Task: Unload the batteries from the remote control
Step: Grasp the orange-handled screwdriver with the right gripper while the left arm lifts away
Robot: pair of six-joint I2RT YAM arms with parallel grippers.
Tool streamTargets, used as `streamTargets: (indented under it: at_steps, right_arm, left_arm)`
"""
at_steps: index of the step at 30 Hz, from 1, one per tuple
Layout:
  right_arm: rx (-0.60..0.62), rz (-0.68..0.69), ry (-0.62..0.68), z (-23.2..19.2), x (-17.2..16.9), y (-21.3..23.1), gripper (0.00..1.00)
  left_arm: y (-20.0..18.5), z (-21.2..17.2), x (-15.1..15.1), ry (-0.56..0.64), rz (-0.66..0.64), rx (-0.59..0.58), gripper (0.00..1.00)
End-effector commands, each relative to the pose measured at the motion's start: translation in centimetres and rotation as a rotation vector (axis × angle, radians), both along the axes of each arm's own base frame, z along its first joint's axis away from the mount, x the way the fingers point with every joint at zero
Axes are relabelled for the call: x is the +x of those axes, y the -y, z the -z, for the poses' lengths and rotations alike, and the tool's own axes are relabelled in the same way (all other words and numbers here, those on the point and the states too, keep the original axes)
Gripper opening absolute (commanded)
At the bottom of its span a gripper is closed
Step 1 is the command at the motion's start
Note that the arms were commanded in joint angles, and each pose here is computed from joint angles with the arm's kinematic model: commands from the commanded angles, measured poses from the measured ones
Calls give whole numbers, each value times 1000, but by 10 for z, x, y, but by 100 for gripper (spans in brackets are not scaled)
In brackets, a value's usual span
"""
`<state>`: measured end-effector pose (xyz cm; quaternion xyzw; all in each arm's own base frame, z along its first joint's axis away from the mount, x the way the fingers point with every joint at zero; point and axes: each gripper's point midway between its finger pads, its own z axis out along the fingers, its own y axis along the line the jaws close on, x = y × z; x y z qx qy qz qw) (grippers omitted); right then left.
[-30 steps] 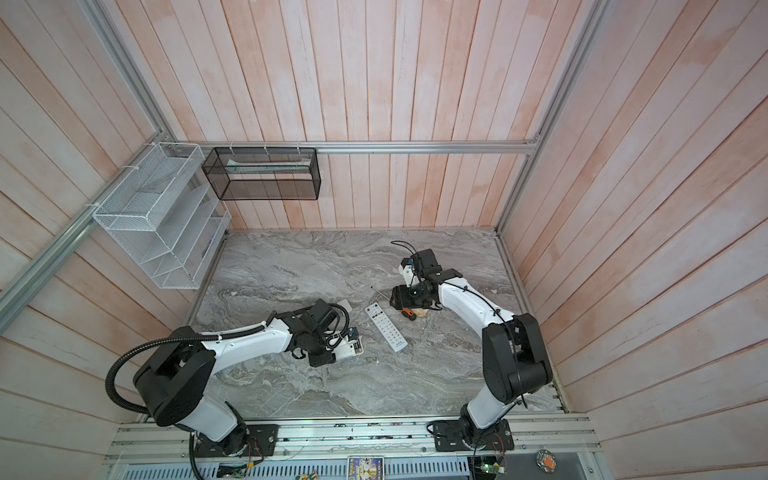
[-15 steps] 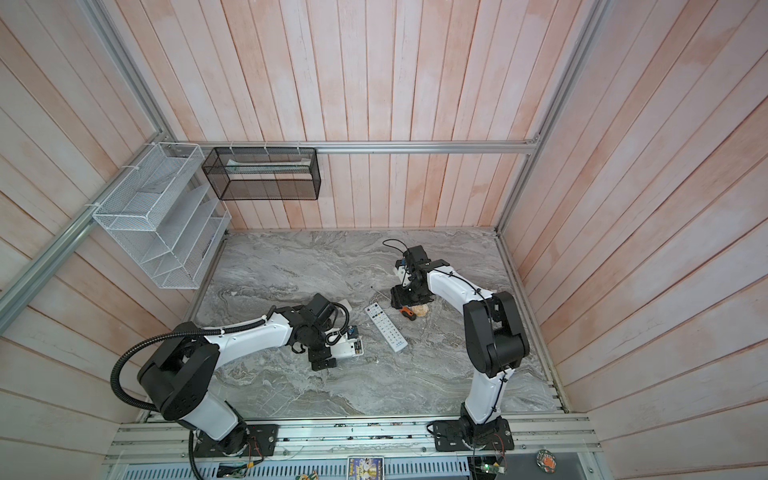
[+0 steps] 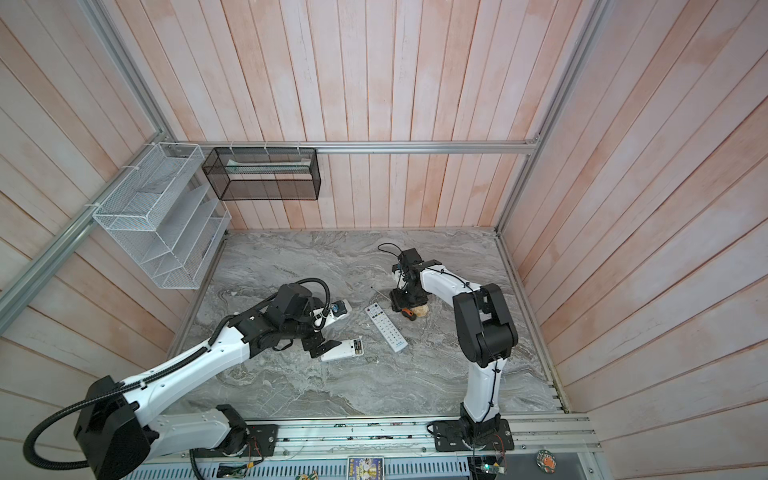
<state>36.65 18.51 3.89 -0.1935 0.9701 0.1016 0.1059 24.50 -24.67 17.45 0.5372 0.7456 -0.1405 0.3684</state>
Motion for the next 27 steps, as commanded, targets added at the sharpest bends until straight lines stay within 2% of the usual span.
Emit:
streamTargets:
  at_steps: [1,7,14,19,27]
  right_arm:
    - [-25,-29,-22,10,-2,-4,62]
    - [-26,-45,-31,14,-6,-7,52]
    - [-22,-50,-35,18,-9,-8,40]
    - [-19,-53,-27,18,-11,-7,28]
    - [39,-56,67,-9,-7,-12,22]
  left_arm:
    - [6,-38,2,-39,-111,-202,100]
    - [6,-72,-1,-164,-239,-422,100]
    - [7,-70,-6,-384,-298,-552,100]
    - [7,-71,-10,-440,-306,-626,100]
    - [9,-76,-11,-526,-331,-754,100]
